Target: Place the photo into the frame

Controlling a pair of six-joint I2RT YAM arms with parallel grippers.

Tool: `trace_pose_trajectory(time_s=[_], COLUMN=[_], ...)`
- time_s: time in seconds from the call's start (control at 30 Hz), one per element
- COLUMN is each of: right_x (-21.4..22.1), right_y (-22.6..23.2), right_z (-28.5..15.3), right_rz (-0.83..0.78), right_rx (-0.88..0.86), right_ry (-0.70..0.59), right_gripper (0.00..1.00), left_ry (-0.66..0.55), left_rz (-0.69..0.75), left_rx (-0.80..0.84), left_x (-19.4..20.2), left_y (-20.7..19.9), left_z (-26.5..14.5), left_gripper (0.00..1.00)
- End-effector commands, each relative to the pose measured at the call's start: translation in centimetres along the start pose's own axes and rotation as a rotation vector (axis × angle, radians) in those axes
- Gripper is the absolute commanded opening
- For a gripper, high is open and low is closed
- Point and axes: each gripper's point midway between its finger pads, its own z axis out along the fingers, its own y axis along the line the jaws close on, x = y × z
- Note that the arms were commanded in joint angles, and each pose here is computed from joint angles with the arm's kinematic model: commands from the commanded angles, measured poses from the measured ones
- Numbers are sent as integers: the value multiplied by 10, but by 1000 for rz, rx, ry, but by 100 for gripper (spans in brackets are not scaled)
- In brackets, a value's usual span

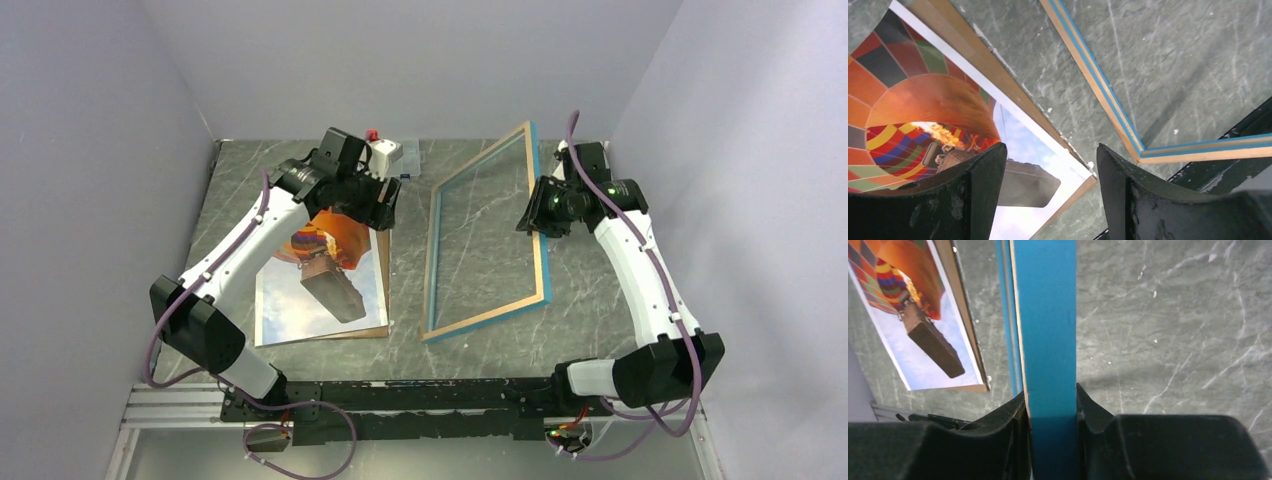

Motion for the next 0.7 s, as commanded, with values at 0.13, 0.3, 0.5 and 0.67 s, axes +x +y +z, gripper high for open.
trace_pose_trajectory(time_s=[0.13,0.3,0.5,0.67], right_x=[26,42,53,48], right_y=[-43,-65,-76,-84], right_z=[15,30,40,43], right_rz=[-116,-146,-186,-209], right_rx=[145,228,287,344], right_ry=[55,112,153,152], right_gripper=[24,18,16,15], left_ry=[-45,-34,-21,-18], left_rz=[37,35,69,69], left_rx=[-58,-72,-76,-74], left_x=[-3,0,4,5], left_y=[15,19,23,24], left_z=[-13,-8,-3,0], left_gripper=[71,72,72,71])
